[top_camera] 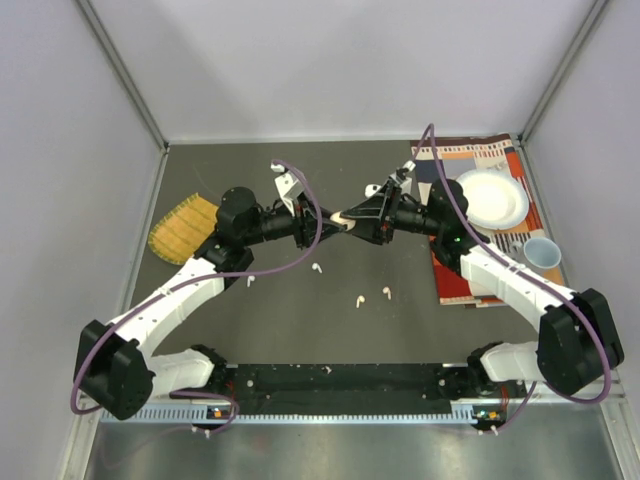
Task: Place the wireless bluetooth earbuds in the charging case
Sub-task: Pass from the left arm to the right, then pass from the right arm to the left
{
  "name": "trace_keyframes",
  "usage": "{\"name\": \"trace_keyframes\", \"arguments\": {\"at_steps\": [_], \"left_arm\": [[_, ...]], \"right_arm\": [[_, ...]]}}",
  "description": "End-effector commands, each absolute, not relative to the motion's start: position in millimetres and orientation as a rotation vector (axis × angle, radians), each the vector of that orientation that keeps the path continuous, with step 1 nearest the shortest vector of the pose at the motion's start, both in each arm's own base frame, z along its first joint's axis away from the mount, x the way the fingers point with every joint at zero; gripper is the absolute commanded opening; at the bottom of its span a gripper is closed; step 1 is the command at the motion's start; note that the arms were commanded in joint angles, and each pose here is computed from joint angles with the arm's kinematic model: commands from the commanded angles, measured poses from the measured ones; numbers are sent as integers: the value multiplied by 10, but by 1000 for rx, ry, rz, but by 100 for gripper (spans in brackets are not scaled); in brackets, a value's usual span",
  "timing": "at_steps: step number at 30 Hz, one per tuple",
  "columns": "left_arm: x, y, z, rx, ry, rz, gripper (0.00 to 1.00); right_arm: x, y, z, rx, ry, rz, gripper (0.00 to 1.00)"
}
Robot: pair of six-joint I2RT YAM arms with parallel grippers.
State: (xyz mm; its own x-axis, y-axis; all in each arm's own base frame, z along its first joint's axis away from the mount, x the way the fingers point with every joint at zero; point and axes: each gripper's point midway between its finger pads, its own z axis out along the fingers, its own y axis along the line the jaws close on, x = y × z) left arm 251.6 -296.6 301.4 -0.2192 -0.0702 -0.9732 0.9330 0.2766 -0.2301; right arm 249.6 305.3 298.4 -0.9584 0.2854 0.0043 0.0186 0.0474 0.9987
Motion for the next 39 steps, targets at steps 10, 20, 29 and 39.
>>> {"name": "trace_keyframes", "arguments": {"at_steps": [10, 20, 29, 39], "left_arm": [[2537, -2971, 3126, 837, 1452, -1172, 53], [2459, -2896, 3313, 767, 1200, -1164, 70], [2340, -2726, 3354, 690, 1005, -1119, 69], [2218, -2767, 3531, 707, 898, -1202, 66]], "right_arm": [[2456, 3049, 3153, 308, 2017, 2103, 6], [2433, 3019, 3225, 362, 1944, 2218, 0], [2426, 3023, 3205, 373, 1953, 2213, 0], [2432, 3029, 3139, 383, 1975, 2207, 0]]}}
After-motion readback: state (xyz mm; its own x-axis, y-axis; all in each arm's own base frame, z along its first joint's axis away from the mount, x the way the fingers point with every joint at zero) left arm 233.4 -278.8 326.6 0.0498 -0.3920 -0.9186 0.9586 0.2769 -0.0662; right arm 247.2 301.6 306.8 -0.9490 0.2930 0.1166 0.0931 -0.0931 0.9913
